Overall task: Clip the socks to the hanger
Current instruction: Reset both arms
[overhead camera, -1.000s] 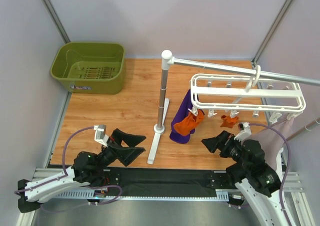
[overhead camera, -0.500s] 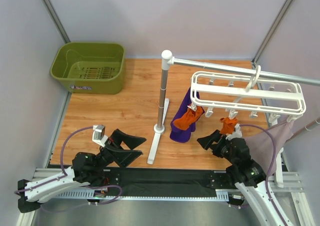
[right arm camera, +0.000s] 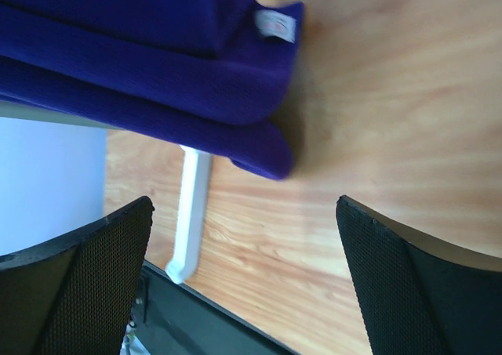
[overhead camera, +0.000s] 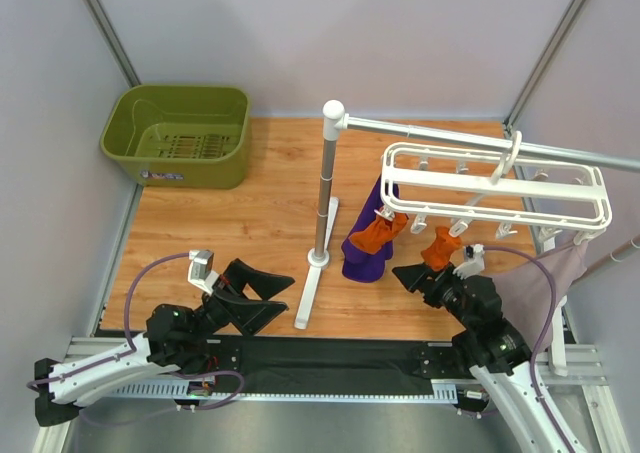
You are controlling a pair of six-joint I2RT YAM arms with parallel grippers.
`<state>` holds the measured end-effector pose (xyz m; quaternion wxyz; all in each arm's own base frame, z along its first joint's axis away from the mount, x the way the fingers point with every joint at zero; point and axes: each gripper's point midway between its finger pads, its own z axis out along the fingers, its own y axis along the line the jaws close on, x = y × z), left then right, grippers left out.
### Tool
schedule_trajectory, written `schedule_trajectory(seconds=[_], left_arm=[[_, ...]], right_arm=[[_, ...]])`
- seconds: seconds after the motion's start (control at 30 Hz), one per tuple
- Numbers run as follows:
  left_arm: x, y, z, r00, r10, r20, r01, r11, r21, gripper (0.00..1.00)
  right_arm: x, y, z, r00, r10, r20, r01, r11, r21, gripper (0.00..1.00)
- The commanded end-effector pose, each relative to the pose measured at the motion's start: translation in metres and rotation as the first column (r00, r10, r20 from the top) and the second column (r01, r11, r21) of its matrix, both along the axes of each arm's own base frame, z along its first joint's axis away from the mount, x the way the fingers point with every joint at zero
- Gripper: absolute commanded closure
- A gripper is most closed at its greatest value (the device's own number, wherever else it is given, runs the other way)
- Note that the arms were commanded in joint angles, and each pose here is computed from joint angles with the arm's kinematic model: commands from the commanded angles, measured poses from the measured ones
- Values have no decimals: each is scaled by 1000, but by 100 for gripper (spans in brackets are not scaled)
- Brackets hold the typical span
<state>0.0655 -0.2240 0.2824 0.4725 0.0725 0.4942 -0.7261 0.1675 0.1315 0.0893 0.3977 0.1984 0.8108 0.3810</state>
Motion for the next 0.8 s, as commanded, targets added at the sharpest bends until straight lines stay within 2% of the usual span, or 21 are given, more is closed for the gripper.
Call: schedule_trajectory(seconds=[0.0,0.77], left_arm=[[5,-17,-73,998,-11,-57,17,993,119,0],[9,-20,-82,997,4,-81,9,989,150,0]], right_arm=[[13,11,-45,999,20,35,-21,999,33,0],[15,8,-46,999,6,41,-6,1000,16,0]])
